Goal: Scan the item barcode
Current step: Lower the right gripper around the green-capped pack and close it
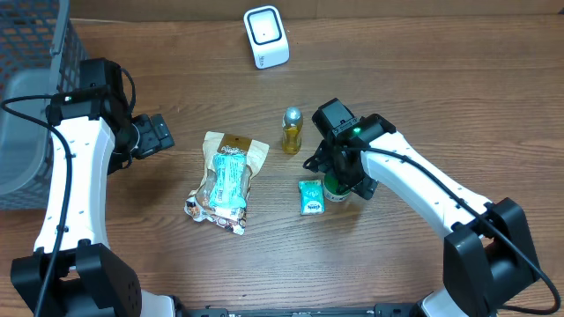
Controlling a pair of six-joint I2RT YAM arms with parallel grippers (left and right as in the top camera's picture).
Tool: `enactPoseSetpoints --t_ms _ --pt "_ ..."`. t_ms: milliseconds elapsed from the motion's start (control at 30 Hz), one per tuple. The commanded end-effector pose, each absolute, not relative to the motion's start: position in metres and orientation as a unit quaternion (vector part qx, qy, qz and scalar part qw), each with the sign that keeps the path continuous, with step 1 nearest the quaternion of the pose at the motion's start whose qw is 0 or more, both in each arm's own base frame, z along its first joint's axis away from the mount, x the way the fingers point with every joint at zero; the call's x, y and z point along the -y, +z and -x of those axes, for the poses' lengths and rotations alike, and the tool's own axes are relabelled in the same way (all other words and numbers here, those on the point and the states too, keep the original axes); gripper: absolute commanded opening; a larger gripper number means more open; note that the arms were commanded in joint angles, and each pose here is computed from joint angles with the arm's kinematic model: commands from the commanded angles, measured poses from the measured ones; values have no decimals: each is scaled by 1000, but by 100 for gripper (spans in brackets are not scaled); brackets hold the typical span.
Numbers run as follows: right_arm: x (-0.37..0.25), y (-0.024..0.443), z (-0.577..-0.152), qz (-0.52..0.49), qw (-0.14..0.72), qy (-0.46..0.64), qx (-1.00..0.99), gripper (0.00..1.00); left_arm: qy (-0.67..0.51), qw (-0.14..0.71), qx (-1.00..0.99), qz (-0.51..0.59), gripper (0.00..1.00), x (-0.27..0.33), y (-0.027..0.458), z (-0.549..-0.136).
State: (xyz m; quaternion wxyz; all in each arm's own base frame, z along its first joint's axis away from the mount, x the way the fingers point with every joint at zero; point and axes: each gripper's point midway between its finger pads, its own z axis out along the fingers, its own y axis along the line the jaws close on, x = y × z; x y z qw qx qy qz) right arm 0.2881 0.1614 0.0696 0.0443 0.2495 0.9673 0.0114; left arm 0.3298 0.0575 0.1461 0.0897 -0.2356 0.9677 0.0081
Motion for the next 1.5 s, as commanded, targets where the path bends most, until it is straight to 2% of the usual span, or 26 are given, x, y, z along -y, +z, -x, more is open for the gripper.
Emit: enactPoseSetpoints --t_ms 0,867,1100,1267,1467 --pt "-168 66 -284 -242 40 11 -969 96 9 93 -967 235 100 -58 148 -331" --pt "-161 60 -292 -239 64 -16 -969 90 9 93 -967 235 100 -58 148 -331" --pt "-162 57 -294 -239 64 -15 -969 85 9 93 -967 235 99 -58 148 -331" --pt "-162 57 -294 -237 64 -16 -969 75 9 93 -967 235 100 -58 148 -331" --pt "-162 57 -294 -237 64 -16 -969 73 9 93 -967 235 100 -58 148 -331"
